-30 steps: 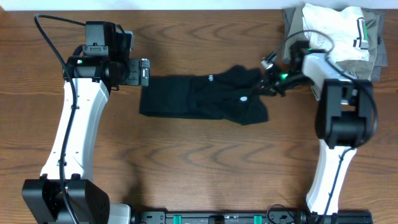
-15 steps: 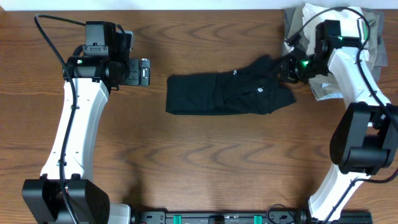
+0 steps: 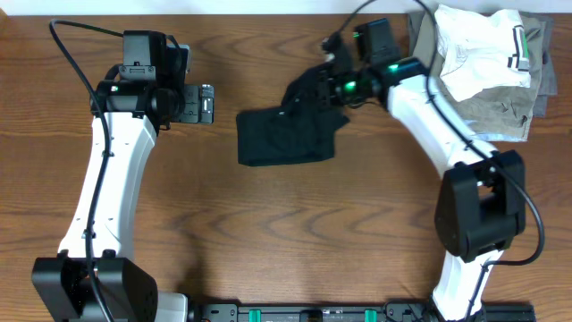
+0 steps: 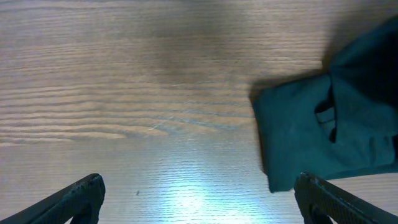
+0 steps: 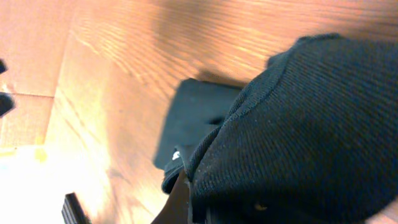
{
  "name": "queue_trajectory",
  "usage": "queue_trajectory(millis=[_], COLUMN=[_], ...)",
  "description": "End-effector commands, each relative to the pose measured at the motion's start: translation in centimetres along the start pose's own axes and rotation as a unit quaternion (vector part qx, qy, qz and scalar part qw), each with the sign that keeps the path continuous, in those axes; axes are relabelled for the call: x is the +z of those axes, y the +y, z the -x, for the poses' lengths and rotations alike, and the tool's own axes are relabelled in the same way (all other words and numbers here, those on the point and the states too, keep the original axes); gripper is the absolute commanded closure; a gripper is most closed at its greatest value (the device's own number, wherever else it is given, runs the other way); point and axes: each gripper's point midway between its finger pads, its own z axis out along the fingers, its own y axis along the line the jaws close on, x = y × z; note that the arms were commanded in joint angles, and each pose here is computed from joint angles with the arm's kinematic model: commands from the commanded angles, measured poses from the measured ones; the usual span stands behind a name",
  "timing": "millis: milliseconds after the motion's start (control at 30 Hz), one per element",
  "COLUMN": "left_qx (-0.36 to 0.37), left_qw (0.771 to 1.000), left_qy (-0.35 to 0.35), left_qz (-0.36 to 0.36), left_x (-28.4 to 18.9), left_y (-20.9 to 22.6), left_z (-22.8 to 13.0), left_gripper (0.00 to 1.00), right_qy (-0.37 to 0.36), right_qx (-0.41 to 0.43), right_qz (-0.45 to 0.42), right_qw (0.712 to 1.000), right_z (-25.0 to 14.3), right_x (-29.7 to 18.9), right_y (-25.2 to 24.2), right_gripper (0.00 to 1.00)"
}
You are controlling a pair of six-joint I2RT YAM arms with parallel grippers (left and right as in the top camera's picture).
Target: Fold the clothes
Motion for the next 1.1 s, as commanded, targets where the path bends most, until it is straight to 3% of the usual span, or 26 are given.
queue_trajectory(millis=[0,367,533,733,933,1067], left_qx=[0.004,0.004,-0.006,-0.104,-0.238,-0.289], left_qw=[1.000,1.000,0.999,0.988,0.954,0.937], left_qy=[-0.014,-0.016,-0.033,-0.067,-0.118,-0.131], left_qz=[0.019,0.019,0.039,0.092,0.141,0.147], left_x=[-0.9,-0.9,-1.0,-1.7,-3.5,-4.3], left_y=[0.8,0.8,2.1,7.8,15.8,18.8], left_z=[0.7,0.8,1.6,2.5,2.5,1.7], left_gripper=[0.02,0.02,0.02,0.02,0.02,0.02], right_qy=[-0.011,-0.013,-0.014,0.002,0.011,0.013], right_qx=[0.000,-0.064,-0.093,-0.124,-0.158,-0.181], right_qz=[0.012,-0.026,-0.008,0.010,0.028,0.028], right_qw=[1.000,0.998,0.996,0.992,0.987,0.983], right_z=[0.3,-1.6,-2.4,-4.4,-5.8,-6.0], right_x=[0.4,4.5,6.3,8.4,9.7,9.8], right_y=[3.4,7.5,9.9,12.4,14.1,14.3], right_gripper=[0.99,0.99,0.94,0.78,0.76,0.74])
